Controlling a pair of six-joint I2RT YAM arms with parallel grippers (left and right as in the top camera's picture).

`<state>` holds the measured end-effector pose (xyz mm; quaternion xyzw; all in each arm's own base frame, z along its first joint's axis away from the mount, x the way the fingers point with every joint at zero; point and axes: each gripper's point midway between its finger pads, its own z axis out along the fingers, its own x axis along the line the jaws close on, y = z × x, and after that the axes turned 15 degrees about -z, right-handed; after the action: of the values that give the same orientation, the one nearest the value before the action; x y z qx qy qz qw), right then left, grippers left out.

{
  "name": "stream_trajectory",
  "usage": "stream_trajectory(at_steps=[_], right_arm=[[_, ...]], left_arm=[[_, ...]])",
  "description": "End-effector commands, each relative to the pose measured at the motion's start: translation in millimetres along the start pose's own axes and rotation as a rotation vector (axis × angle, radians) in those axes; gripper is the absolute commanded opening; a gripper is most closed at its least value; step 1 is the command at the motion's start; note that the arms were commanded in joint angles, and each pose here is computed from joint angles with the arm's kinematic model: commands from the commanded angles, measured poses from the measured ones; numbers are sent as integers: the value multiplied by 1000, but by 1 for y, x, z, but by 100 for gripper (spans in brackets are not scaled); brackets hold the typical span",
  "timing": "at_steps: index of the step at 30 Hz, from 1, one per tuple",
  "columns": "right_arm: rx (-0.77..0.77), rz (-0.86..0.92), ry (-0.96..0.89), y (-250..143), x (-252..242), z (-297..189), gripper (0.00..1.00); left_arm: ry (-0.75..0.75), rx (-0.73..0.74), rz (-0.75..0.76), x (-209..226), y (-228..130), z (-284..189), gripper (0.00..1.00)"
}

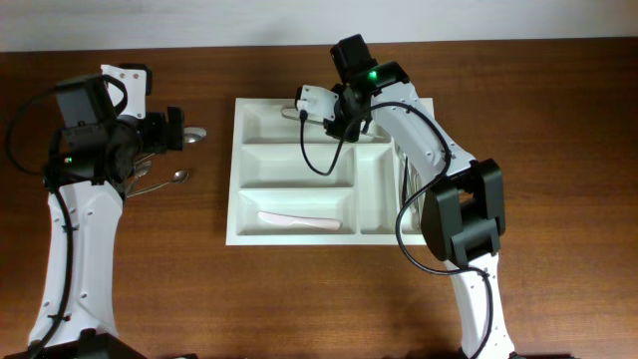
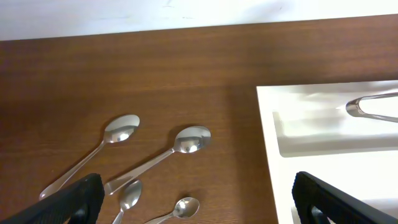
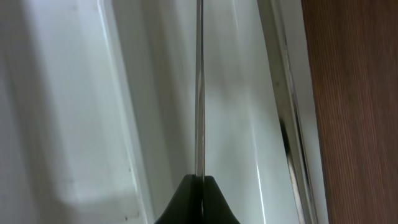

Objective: Pack container
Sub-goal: 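Carry the tongs into the tray's top long compartment and release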

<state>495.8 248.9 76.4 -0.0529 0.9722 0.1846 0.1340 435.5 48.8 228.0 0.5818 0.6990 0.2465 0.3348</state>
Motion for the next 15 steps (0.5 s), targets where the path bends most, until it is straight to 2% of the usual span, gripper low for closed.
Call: stream_trajectory(at_steps=[1,15], right_arm=[[-47,-15,14,11,3,4,4],[-64,-12,70,12,17,30,4]], left_arm=[[8,-16,17,1,8,-2,99],[8,-16,17,1,8,-2,99]])
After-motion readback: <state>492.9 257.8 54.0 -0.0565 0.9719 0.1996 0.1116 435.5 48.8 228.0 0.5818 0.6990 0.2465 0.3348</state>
